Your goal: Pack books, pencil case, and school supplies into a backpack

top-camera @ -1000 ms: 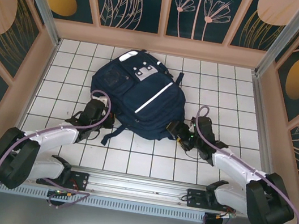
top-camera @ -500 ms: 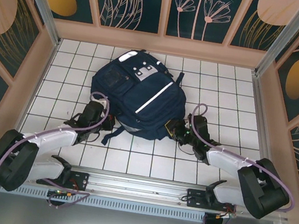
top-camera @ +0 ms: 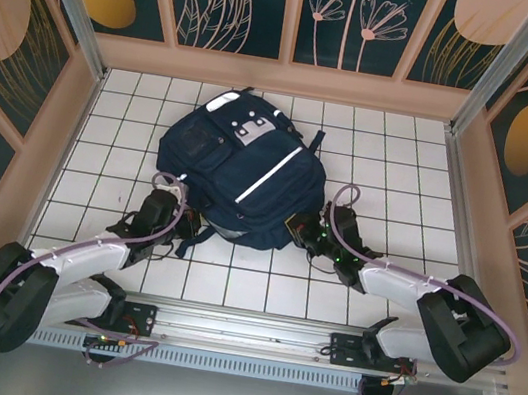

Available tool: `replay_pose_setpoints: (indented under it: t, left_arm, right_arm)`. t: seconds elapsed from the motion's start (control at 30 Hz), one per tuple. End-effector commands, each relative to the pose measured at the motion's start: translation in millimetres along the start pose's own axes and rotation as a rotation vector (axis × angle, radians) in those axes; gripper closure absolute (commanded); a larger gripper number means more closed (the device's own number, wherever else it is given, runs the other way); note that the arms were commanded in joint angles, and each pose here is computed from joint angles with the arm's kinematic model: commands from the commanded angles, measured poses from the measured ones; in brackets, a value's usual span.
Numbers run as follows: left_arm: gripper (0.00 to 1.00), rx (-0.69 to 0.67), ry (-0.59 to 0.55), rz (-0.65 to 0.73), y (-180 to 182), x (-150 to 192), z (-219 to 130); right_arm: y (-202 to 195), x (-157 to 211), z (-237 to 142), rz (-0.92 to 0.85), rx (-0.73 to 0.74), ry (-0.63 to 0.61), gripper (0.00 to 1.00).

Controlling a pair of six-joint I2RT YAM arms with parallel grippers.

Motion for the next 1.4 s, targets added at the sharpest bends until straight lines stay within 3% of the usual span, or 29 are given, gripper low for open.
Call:
replay_pose_setpoints:
  t: [0.0, 0.57, 0.73, 0.83, 0.87, 0.97, 1.07, 1.13, 1.23, 1.37]
  left_arm:
    - [1.0, 0.068, 0.041, -0.001, -13, 8, 3]
    - [1.0, 0.127, 0.109, 0.021, -40, 46, -3]
    - [1.0, 0.149, 0.122, 0.013, -49, 53, -3]
    - [1.0, 0.145, 0.083, -0.027, -42, 51, -8]
    - [1.0, 0.141, 0.065, -0.041, -39, 51, -11]
    - [1.0, 0.13, 0.009, -0.056, -33, 46, -20]
    - [1.0, 0.115, -0.036, -0.058, -27, 41, -28]
    - [1.0, 0.116, -0.05, -0.061, -24, 41, -31]
    - [1.0, 0.108, -0.051, -0.059, -20, 43, -30]
    - [1.0, 0.087, -0.033, -0.054, -16, 47, -27]
  right_arm:
    - [25, 1, 2, -0.019, -0.105, -0.011, 1.0]
    - [19, 1, 2, -0.023, -0.067, -0.045, 1.0]
    - [42, 21, 27, -0.182, -0.069, 0.104, 1.0]
    - [50, 35, 39, -0.32, -0.022, 0.208, 0.9]
    - [50, 36, 39, -0.368, -0.011, 0.243, 0.82]
    - [51, 38, 29, -0.501, 0.002, 0.318, 0.42]
    - [67, 37, 15, -0.642, -0.022, 0.382, 0.21]
    - [81, 34, 8, -0.71, -0.061, 0.434, 0.15]
    - [109, 26, 2, -0.777, -0.163, 0.494, 0.13]
    - [136, -35, 9, -0.744, -0.111, 0.259, 0.15]
Point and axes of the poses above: each hand's point on the last joint's axis, 136 mm out from that joint toward the fingers, its own z axis out along the fingers, its own y axis along the line the jaws close on, x = y × z, the point moved 6 cm from there along -z, back along the fingers, and after that the axes turned 10 degrees about -z, right-handed, at the moved point
